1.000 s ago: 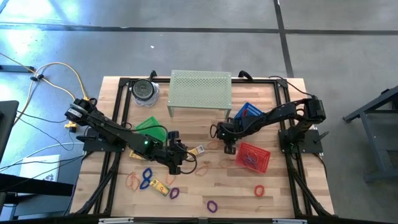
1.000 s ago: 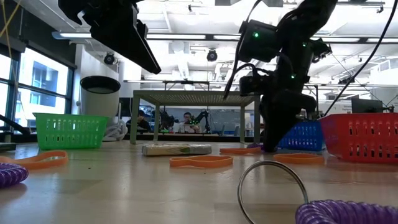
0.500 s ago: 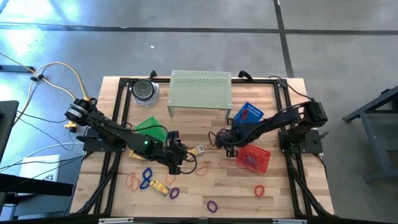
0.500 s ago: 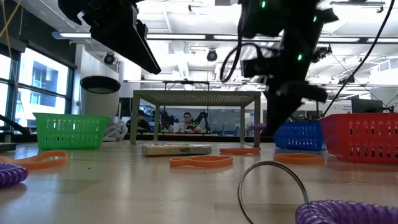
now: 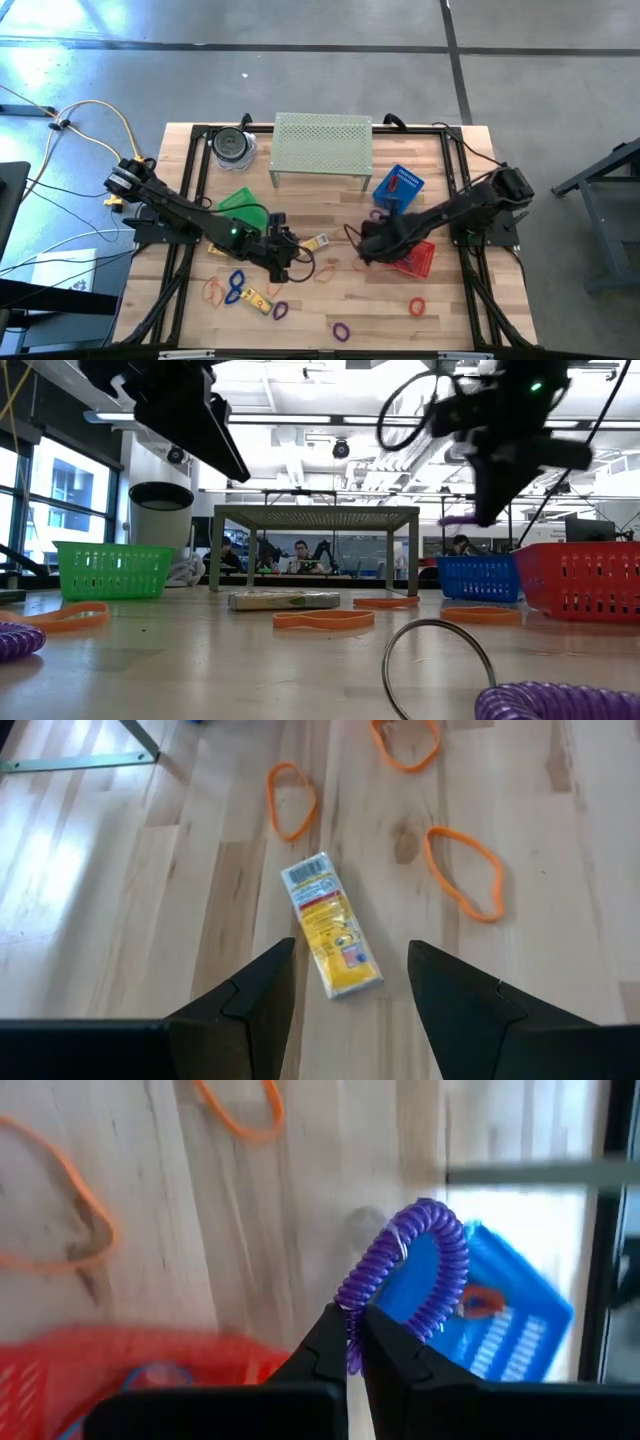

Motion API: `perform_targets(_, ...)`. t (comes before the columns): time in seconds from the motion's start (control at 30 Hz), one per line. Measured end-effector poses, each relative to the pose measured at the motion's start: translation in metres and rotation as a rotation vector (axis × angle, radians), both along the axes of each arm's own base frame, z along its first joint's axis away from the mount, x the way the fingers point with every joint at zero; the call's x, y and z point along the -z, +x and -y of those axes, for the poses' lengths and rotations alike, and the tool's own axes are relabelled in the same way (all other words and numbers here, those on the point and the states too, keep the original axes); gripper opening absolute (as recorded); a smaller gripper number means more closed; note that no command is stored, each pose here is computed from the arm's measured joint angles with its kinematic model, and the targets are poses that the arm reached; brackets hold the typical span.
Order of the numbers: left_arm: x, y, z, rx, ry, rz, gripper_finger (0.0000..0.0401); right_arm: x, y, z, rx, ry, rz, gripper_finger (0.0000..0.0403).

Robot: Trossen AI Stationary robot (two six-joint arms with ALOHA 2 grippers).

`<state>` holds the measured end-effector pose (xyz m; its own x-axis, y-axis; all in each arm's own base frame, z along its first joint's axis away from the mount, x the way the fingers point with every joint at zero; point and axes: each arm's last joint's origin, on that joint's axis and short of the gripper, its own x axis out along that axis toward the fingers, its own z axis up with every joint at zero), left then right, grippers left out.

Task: Pick & Place Office Desk Supplies
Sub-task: Put the blue spring keychain into the blue basket

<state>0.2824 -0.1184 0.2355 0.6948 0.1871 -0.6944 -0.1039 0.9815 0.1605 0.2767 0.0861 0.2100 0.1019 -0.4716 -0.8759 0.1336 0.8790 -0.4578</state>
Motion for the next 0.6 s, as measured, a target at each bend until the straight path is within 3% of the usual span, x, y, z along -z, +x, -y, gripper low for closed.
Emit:
perform_targets(0.13, 0.000, -0.002, 0.005, -0.002, -0.020, 0.005, 0.0184, -0.013, -0.023, -0.017, 0.068, -0.008, 0.023, 0.0005)
perform_targets(0.37, -0.001, -0.007, 0.018, 0.002, -0.068, 0.026, 0.0184, -0.049, -0.066, -0.041, 0.050, -0.008, 0.179, 0.0005)
perform_targets(0.5, -0.003, -0.008, 0.024, 0.020, -0.082, 0.054, 0.0184, -0.070, -0.093, -0.031, -0.002, -0.041, 0.300, 0.0005)
perform_targets(0.6, -0.004, -0.007, 0.026, 0.031, -0.078, 0.069, 0.0184, -0.077, -0.117, -0.012, 0.016, 0.004, 0.384, 0.0005)
